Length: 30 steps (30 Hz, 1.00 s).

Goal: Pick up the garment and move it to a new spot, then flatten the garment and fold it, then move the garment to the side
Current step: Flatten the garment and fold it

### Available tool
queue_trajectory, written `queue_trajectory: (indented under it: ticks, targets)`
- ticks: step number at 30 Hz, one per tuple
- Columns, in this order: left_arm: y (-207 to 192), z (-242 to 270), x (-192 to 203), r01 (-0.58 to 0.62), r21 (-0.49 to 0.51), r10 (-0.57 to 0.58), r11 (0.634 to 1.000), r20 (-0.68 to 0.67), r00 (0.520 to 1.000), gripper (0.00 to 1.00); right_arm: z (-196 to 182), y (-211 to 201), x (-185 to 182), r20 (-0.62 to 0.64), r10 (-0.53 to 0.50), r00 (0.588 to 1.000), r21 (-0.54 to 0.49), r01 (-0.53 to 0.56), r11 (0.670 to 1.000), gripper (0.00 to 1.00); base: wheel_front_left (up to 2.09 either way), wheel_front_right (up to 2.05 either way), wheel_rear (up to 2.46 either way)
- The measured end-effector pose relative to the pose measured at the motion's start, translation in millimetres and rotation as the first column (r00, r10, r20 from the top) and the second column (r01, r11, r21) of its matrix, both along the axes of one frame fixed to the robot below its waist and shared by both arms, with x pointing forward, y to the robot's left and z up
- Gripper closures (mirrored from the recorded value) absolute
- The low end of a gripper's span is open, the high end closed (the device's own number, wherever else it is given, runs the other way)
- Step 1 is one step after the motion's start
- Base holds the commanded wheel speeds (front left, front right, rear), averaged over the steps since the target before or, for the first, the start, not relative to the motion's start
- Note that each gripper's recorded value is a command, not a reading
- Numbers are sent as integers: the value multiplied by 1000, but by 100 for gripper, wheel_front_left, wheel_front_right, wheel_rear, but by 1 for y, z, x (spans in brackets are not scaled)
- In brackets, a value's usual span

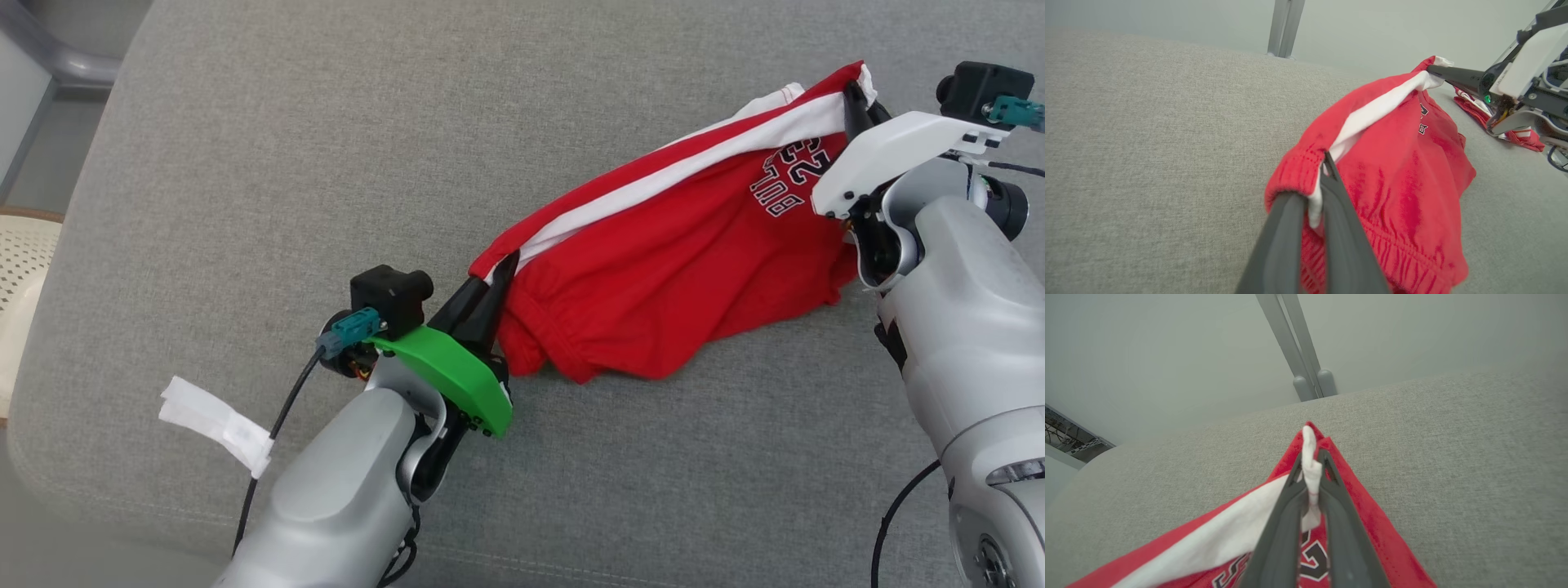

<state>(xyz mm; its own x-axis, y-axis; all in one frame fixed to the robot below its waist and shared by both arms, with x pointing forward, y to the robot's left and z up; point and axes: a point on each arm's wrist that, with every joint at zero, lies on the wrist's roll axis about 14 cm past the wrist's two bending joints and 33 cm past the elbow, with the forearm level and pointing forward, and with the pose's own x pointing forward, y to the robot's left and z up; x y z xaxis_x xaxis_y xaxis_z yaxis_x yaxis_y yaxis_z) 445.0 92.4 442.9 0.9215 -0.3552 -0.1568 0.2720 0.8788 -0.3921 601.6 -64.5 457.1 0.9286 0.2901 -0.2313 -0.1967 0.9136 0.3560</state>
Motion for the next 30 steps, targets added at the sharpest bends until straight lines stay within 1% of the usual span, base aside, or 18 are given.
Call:
queue_trajectory:
  ticks: [1, 3, 5, 8, 11, 14, 17, 20, 25, 28, 30]
  targets:
    - [-1, -3, 0, 10, 20, -10, 1000, -3, 1000, 0, -5, 3, 0, -5, 10, 1000, -11, -10, 1000, 0, 0, 0, 0]
    - [-2, -4, -1, 44, 85, -46, 995, 15, 999, 0, -10, 7, -1, -2, 22, 1000, -25, -22, 999, 0, 0, 0, 0]
    - [0, 0, -1, 35, 88, -37, 996, 28, 999, 0, -9, 6, -3, 11, 7, 1000, -6, -7, 1000, 0, 0, 0, 0]
    - [6, 0, -10, 30, 117, -36, 993, 44, 998, 0, -17, 4, -16, 17, 41, 999, -65, -40, 997, 0, 0, 0, 0]
    - [17, -2, -24, -6, 118, 1, 993, 43, 999, 0, -22, 2, -32, 20, 80, 997, -120, -77, 990, 0, 0, 0, 0]
    - [30, 0, -37, -48, 117, 41, 992, 57, 997, 0, -25, -13, -42, 15, 74, 997, -151, -71, 986, 0, 0, 0, 0]
    - [50, 10, -44, -128, 109, 118, 986, 95, 988, 0, -29, -23, -53, 0, 75, 997, -179, -74, 981, 0, 0, 0, 0]
    - [74, 25, -49, -223, 97, 208, 970, 143, 968, 0, -29, -29, -58, -7, 78, 997, -201, -78, 977, 0, 0, 0, 0]
    - [112, 39, -57, -349, 132, 319, 928, 205, 925, 0, -43, -39, -57, -55, 58, 997, -222, -69, 973, 0, 0, 0, 0]
    - [124, 42, -59, -392, 145, 356, 908, 225, 907, 0, -57, -43, -58, -94, 46, 995, -231, -66, 971, 0, 0, 0, 0]
    - [128, 39, -62, -402, 169, 363, 900, 223, 905, 0, -62, -41, -56, -109, 41, 993, -225, -65, 972, 0, 0, 0, 0]
